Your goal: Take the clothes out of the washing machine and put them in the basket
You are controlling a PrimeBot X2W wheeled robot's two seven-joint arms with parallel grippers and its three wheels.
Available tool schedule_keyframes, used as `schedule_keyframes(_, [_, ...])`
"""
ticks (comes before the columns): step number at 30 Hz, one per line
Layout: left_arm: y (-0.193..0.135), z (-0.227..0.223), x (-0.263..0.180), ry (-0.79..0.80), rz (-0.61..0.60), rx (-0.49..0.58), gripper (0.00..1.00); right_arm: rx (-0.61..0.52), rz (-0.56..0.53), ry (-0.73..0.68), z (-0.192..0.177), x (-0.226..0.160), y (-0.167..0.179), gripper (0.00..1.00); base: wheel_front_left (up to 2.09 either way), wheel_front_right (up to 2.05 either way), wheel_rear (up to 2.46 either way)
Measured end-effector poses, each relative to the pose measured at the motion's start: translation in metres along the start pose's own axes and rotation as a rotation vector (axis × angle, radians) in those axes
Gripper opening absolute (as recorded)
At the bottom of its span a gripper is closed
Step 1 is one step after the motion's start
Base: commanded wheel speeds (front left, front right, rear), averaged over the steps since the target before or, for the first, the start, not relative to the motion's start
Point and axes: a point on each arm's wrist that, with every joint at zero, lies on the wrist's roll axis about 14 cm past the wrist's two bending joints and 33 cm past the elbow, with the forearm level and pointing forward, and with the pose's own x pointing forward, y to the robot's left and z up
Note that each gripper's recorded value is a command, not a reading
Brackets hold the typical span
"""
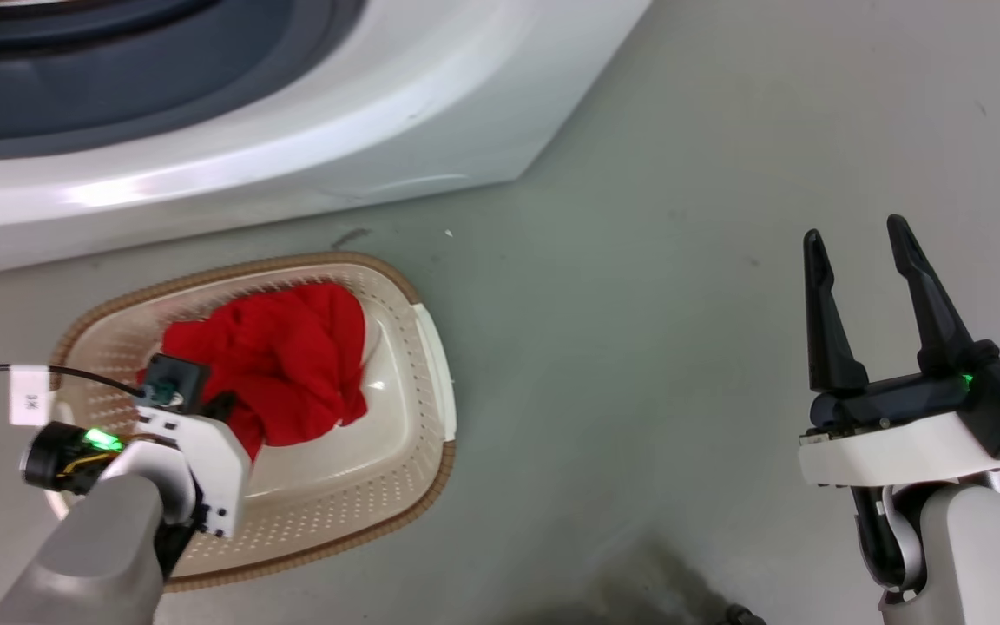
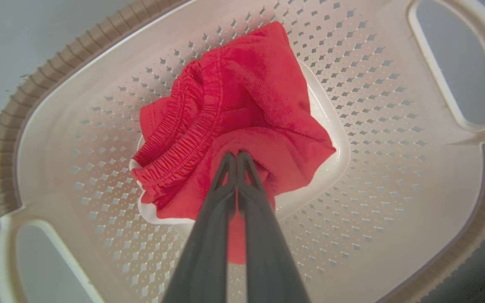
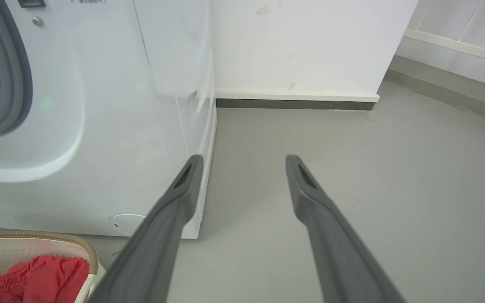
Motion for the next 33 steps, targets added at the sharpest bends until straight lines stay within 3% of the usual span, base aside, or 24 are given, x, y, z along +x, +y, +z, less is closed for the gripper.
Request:
schedule_keyframes(10, [0.004, -0.021, 0.041, 0.035, 0.024, -0.029, 0.00, -0.024, -0.063, 0.065, -0.023, 0.000, -0.023, 1.00, 0.00, 0.00, 0.00])
schedule_keyframes(11, [0.004, -0.021, 0.042, 0.033, 0.030, -0.031, 0.04, -0.024, -0.064, 0.068, -0.024, -0.001, -0.023, 1.00, 0.00, 0.00, 0.00])
schedule_keyframes(12, [0.004, -0.020, 0.041, 0.027, 0.033, -0.032, 0.73, -0.024, -0.065, 0.069, -0.024, -0.001, -0.024, 1.00, 0.00, 0.00, 0.00])
schedule_keyframes(13, [0.006, -0.017, 0.040, 0.018, 0.038, -0.032, 1.00, -0.022, -0.066, 0.067, -0.024, -0.001, -0.024, 1.00, 0.00, 0.00, 0.00])
schedule_keyframes(20, [0.006, 0.011, 0.026, -0.076, 0.060, -0.060, 1.00, -0.018, -0.056, 0.020, -0.006, 0.000, -0.021, 1.00, 0.00, 0.00, 0.00])
schedule_keyframes(24, [0.004, 0.060, 0.010, -0.229, 0.062, -0.098, 1.00, -0.024, -0.079, -0.020, 0.010, -0.004, -0.029, 1.00, 0.00, 0.00, 0.00])
schedule_keyframes(29, [0.009, 0.108, -0.035, -0.433, 0.108, -0.153, 1.00, -0.035, -0.086, -0.074, 0.033, -0.011, -0.031, 1.00, 0.00, 0.00, 0.00])
schedule_keyframes(33, [0.022, 0.146, -0.087, -0.611, 0.175, -0.137, 1.00, -0.041, -0.084, -0.123, 0.053, -0.019, -0.030, 1.00, 0.00, 0.00, 0.00])
